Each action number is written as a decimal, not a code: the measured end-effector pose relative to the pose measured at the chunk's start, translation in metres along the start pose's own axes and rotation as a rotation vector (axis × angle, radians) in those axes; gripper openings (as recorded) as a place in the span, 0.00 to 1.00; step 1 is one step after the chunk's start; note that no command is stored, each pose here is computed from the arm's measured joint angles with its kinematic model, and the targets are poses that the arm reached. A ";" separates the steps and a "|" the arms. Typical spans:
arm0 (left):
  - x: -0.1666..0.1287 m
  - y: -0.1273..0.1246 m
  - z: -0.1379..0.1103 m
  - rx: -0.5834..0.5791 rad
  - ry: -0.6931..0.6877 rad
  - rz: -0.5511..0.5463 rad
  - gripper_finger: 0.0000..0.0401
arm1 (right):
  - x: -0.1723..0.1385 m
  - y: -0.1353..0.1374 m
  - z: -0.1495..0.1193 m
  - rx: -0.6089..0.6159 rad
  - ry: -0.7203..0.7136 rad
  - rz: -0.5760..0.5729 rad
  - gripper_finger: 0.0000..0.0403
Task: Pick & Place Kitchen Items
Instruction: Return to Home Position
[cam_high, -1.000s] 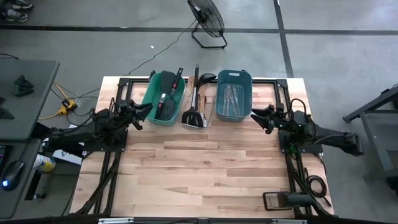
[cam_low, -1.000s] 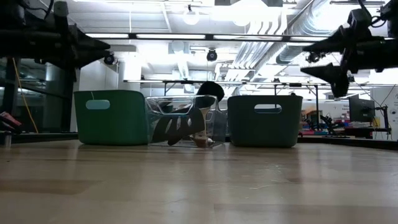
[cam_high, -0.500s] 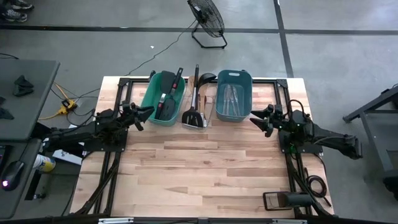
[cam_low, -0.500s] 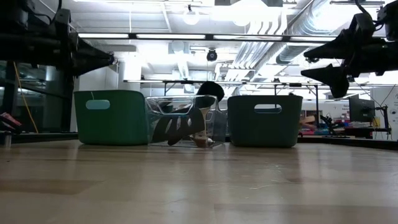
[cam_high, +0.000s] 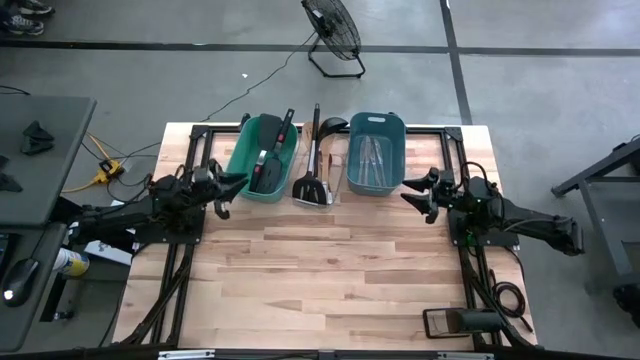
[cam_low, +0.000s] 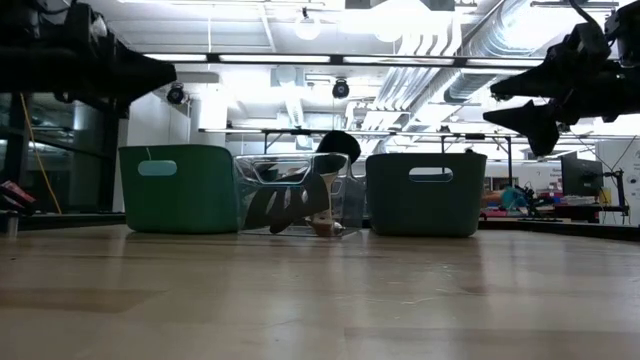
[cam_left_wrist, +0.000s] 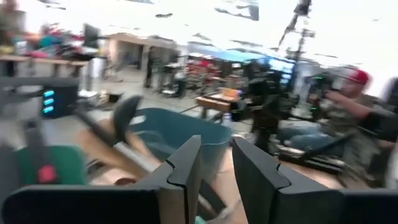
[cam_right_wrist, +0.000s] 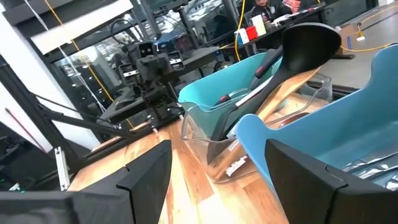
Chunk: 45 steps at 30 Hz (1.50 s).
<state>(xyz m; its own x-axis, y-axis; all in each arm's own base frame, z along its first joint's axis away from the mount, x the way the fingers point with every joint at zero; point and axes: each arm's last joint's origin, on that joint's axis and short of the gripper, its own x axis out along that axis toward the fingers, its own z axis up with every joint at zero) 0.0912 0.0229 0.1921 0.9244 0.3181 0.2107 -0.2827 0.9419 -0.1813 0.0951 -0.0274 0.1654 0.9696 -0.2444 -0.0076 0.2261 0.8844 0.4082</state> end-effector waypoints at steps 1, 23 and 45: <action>0.000 -0.001 0.000 0.006 -0.001 -0.034 0.23 | 0.000 0.000 0.000 0.001 0.000 -0.001 0.62; -0.003 -0.006 -0.018 0.019 0.231 -0.273 0.23 | 0.000 0.001 0.001 -0.007 -0.009 0.008 0.62; -0.003 -0.005 -0.018 0.019 0.229 -0.263 0.23 | 0.000 0.001 0.001 -0.007 -0.010 0.009 0.62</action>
<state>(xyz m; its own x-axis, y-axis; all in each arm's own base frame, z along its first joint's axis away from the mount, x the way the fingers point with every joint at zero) 0.0947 0.0149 0.1750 0.9991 0.0343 0.0269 -0.0305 0.9909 -0.1308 0.0952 -0.0273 0.1666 0.9706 -0.2406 0.0048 0.2185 0.8894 0.4014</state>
